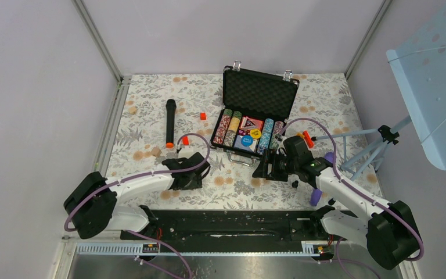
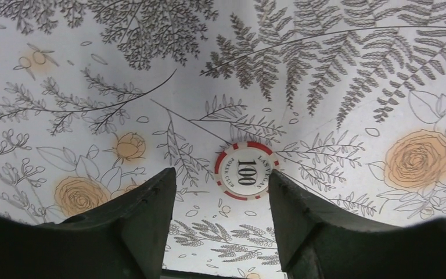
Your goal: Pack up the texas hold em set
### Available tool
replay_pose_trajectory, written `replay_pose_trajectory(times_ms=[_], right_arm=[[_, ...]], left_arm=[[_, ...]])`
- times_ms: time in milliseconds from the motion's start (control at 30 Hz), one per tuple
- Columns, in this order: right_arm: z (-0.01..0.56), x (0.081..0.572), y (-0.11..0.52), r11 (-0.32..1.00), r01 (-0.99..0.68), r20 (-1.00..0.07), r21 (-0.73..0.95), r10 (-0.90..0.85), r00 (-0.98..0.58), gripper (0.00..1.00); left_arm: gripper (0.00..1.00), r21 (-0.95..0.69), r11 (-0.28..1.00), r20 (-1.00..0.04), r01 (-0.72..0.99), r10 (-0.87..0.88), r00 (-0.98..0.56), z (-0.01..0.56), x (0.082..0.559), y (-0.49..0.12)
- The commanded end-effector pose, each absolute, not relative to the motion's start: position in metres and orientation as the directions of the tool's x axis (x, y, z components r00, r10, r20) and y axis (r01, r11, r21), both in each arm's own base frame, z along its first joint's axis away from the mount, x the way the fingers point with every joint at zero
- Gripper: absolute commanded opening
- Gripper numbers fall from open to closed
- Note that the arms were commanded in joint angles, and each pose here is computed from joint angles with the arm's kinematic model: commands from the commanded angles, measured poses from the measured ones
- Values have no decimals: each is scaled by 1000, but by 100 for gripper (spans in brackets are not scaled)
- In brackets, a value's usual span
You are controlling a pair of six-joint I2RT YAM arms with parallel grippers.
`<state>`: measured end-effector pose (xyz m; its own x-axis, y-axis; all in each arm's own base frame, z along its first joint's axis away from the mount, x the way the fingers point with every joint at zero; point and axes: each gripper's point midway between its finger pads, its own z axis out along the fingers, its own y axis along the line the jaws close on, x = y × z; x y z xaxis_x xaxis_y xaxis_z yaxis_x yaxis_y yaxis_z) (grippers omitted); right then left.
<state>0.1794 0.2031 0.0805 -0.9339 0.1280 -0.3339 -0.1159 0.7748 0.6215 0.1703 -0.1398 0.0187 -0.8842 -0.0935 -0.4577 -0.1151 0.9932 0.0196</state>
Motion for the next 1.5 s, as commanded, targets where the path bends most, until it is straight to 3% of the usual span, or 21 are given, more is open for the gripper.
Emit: replay_pose_trajectory(times_ms=[0,233,633,1100,1467], right_arm=[[90,183,211,754,-145,-356,640,124,-926,77],[87,181,209,761,-143,-354,633,120,-928,77],[86,180,209,761,-136,-346,635,122,-930,77],[87,179,208,762,-141,-352,632,120,-928,77],[86,179,207,766,-141,-350,627,117,-929,77]], left_arm=[[56,-13,995,-454,-100,-95,-886,13,174,-149],[47,-26,998,-433,-55,-61,-900,9,169,-165],[45,-51,999,-415,4,-17,-910,6,153,-198],[53,-91,996,-494,12,-35,-869,46,174,-214],[57,-76,997,-456,27,-11,-890,29,170,-219]])
